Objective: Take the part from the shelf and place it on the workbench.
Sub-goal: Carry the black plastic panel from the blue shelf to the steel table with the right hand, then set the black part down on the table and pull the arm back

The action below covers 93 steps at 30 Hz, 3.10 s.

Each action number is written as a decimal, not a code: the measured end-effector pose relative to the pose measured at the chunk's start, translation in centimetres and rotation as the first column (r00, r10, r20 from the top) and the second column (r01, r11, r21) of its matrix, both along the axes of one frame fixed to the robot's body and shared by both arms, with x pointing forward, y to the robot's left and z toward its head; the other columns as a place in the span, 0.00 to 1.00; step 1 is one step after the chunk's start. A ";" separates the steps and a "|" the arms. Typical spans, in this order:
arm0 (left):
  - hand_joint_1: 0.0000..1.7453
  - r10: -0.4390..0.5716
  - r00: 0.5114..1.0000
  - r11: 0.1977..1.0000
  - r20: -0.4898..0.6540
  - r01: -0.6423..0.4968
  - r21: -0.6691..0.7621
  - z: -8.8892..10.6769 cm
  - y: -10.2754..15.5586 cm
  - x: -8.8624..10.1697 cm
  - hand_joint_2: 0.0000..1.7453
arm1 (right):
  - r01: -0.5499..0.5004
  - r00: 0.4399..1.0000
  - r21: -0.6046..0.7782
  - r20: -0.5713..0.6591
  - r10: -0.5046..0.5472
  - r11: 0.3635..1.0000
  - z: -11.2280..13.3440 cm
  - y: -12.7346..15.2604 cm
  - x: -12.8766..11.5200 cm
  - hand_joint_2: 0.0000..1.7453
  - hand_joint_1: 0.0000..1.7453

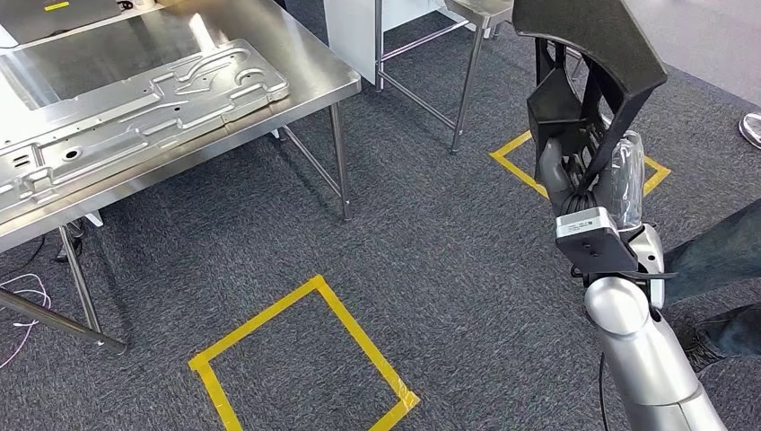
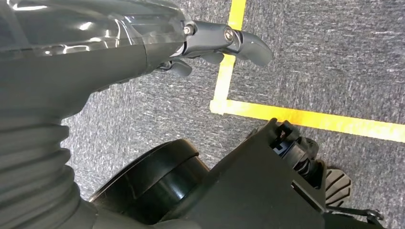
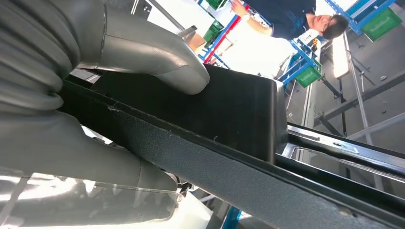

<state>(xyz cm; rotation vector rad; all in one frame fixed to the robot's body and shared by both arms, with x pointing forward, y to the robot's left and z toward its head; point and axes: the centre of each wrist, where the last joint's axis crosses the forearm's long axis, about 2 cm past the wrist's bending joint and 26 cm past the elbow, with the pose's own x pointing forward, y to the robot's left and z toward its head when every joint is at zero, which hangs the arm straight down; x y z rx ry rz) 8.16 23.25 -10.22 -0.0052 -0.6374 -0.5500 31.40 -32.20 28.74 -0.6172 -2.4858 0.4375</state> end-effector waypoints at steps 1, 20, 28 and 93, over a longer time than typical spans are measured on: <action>0.00 -0.001 1.000 1.000 0.000 0.001 -0.001 0.0 0.0 0.0 1.00 | 0.002 1.000 -0.001 0.000 -0.002 1.000 0.0 0.0 0.0 1.00 1.00; 0.00 -0.014 1.000 1.000 0.007 0.014 -0.005 0.1 0.0 0.4 1.00 | 0.005 1.000 -0.011 -0.025 -0.005 1.000 -0.8 -0.1 -0.6 1.00 1.00; 0.00 -0.011 1.000 1.000 0.015 0.011 -0.007 0.1 0.0 0.7 1.00 | -0.003 0.999 -0.014 -0.034 0.003 1.000 -1.1 0.1 -0.7 1.00 1.00; 0.00 -0.044 0.998 0.998 0.033 0.045 -0.032 0.1 -0.7 0.3 1.00 | -0.013 1.000 -0.030 -0.014 0.013 0.999 -2.2 0.7 -1.6 1.00 1.00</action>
